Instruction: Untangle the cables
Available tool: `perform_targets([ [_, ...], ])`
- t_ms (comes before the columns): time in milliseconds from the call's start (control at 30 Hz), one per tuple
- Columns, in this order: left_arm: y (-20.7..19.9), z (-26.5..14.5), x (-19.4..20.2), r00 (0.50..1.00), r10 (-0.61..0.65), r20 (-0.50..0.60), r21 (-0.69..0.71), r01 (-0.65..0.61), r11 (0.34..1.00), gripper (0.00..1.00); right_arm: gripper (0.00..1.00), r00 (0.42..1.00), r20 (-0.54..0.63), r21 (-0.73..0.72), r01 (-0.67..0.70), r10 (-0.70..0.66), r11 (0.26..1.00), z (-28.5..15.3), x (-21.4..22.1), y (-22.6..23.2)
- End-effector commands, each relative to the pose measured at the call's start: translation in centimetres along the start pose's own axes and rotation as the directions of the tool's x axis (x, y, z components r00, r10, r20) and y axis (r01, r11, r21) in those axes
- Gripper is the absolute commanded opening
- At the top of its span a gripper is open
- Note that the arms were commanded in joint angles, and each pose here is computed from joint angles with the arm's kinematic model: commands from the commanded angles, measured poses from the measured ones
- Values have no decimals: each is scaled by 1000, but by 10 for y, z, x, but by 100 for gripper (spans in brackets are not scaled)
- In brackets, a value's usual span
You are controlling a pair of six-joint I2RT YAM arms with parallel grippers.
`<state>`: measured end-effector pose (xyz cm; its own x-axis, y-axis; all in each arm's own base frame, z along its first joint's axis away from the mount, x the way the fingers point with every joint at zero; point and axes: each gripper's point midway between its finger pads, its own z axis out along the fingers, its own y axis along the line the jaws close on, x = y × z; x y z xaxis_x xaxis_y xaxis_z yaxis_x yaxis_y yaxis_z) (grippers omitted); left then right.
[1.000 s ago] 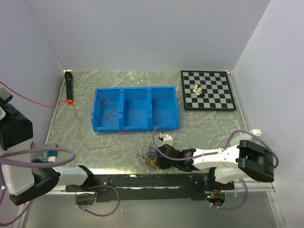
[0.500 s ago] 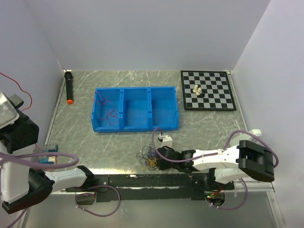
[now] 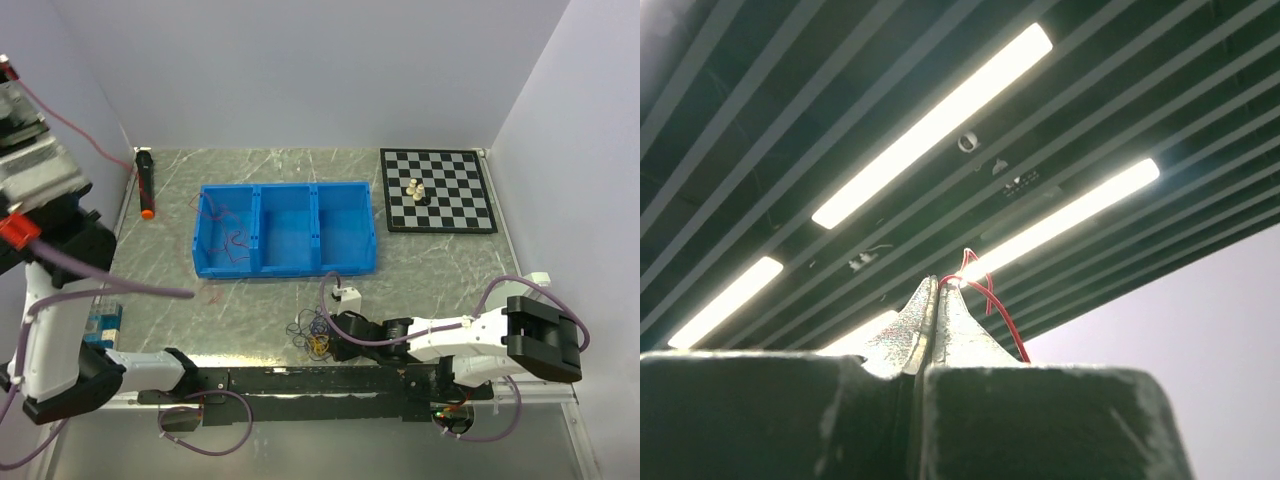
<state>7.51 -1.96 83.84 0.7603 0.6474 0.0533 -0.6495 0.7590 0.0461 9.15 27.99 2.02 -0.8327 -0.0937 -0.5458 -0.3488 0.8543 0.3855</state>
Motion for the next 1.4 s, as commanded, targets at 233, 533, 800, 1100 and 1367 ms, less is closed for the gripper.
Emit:
perform_targets([
  [233,-57,-15,76,979,142,-143,67,-133,989,2,0,1000,23,-22,0,0,1000,-5,0,1],
  [533,-68,1,113,985,47,-168,28,-42,999,2,0,1000,14,-23,-8,8,1000,-3,5,-1],
  [800,-81,-8,125,989,53,-140,18,-51,999,1,0,1000,12,-22,-2,2,1000,-1,5,1],
  [1100,-83,-7,132,991,43,-127,30,-39,999,1,0,1000,8,-26,-7,8,1000,-1,7,1],
  [1367,-97,-14,135,993,44,-110,69,-36,997,2,0,1000,8,-31,-15,15,999,0,8,2],
])
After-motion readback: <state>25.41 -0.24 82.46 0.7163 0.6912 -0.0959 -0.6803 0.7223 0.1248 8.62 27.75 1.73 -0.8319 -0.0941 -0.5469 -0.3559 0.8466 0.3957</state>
